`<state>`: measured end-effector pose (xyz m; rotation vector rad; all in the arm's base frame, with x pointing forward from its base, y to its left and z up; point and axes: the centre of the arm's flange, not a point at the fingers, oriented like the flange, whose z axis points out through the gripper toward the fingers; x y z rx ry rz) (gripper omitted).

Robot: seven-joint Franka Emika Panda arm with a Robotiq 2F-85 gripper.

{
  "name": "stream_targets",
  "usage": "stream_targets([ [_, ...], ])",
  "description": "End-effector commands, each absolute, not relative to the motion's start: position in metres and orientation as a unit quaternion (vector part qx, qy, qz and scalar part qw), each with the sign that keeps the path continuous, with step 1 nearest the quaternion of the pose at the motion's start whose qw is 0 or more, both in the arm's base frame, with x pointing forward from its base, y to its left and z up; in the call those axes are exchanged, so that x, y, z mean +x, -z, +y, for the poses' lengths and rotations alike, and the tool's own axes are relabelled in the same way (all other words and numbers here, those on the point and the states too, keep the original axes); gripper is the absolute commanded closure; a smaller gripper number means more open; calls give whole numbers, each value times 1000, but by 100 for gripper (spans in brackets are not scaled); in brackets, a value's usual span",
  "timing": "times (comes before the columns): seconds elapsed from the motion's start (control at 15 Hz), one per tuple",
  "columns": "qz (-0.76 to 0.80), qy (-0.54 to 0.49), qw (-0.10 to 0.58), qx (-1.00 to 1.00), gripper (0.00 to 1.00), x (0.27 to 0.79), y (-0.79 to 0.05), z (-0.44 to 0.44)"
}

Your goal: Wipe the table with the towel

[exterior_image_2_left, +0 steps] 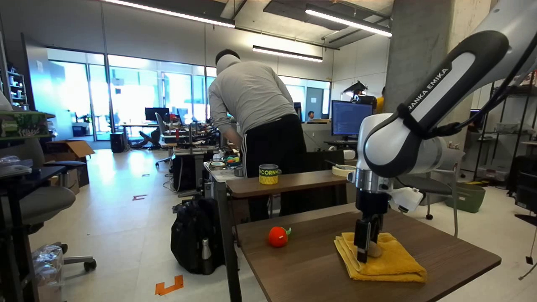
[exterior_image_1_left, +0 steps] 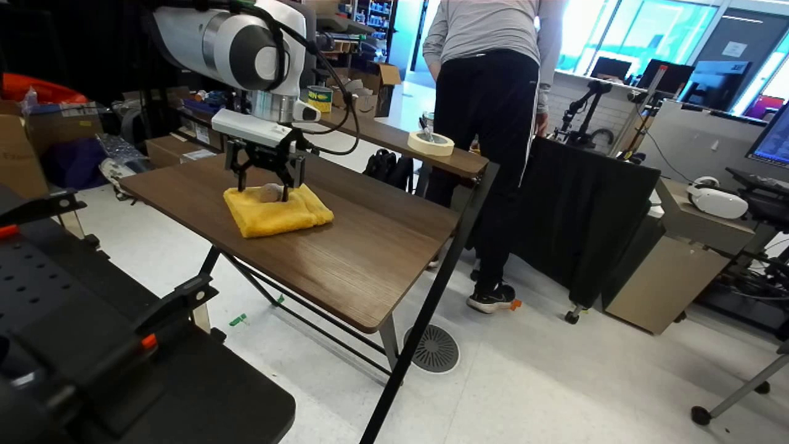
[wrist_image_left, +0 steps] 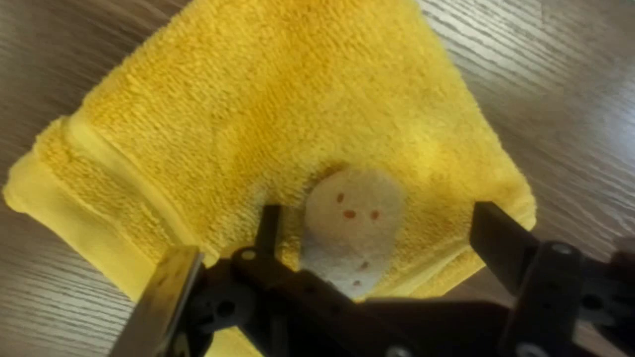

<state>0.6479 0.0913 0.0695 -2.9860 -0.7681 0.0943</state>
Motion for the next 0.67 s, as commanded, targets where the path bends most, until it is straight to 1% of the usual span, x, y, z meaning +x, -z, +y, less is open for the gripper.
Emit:
stream_targets([
  [0.0, -253, -36, 11, -967, 36, 666, -62, 104],
  [0.07, -255, -37, 10, -966, 48, 666, -64, 105],
  [0.4, -255, -25, 2, -967, 94, 670, -94, 102],
  [0.47, -256, -19, 0, -967, 100, 670, -101, 103],
  [0.6, -261, -11, -3, -965, 100, 669, -114, 109],
])
